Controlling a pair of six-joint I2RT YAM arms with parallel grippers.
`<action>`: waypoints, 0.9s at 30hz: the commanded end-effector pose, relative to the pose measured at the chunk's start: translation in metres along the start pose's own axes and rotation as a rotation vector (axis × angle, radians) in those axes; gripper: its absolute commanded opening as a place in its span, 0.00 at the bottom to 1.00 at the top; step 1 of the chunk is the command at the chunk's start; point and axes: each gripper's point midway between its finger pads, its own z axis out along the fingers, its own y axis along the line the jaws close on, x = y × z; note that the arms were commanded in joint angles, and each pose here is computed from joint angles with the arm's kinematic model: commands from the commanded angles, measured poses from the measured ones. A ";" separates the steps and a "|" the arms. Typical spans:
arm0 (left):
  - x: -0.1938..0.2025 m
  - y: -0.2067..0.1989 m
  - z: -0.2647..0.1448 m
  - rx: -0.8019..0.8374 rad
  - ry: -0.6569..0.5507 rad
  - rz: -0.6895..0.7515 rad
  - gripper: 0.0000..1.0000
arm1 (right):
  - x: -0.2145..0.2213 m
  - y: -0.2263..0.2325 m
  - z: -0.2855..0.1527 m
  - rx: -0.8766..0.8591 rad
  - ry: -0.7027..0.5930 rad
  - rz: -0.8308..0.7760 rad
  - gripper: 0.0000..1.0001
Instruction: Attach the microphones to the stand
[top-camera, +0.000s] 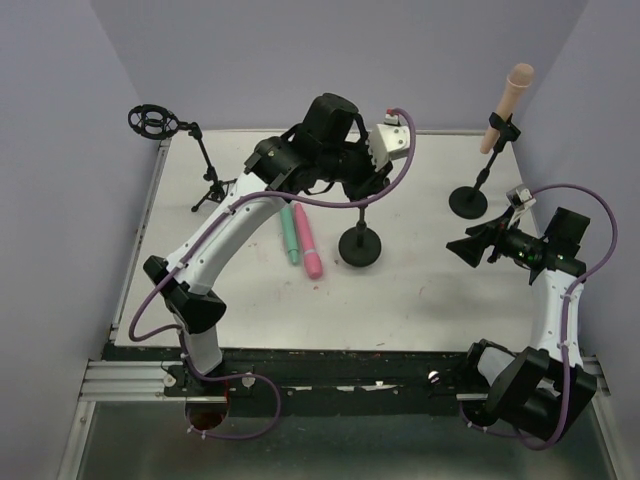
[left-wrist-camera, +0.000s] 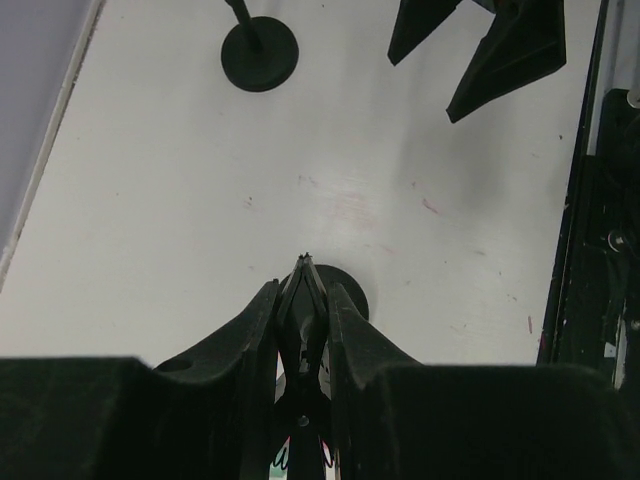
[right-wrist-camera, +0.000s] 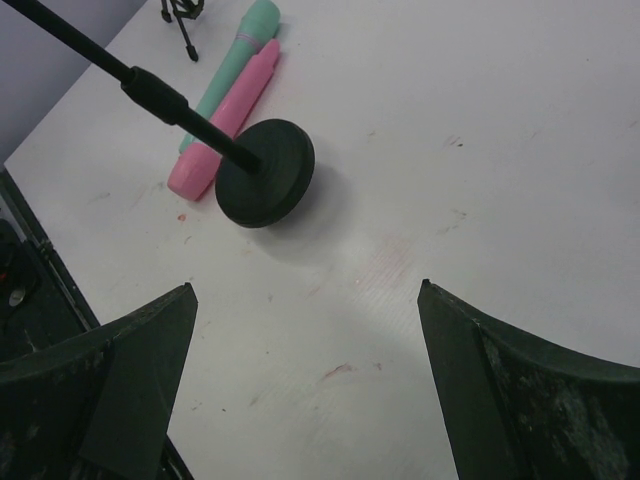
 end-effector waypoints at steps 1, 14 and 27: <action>-0.011 -0.006 0.004 0.030 -0.027 0.087 0.00 | 0.002 -0.002 0.002 -0.010 0.000 0.001 1.00; 0.021 0.000 0.036 -0.005 0.066 0.015 0.35 | 0.003 -0.005 0.002 0.006 0.005 -0.008 1.00; -0.049 0.007 -0.029 -0.196 -0.169 -0.042 0.86 | 0.007 -0.009 0.002 0.018 0.016 -0.004 1.00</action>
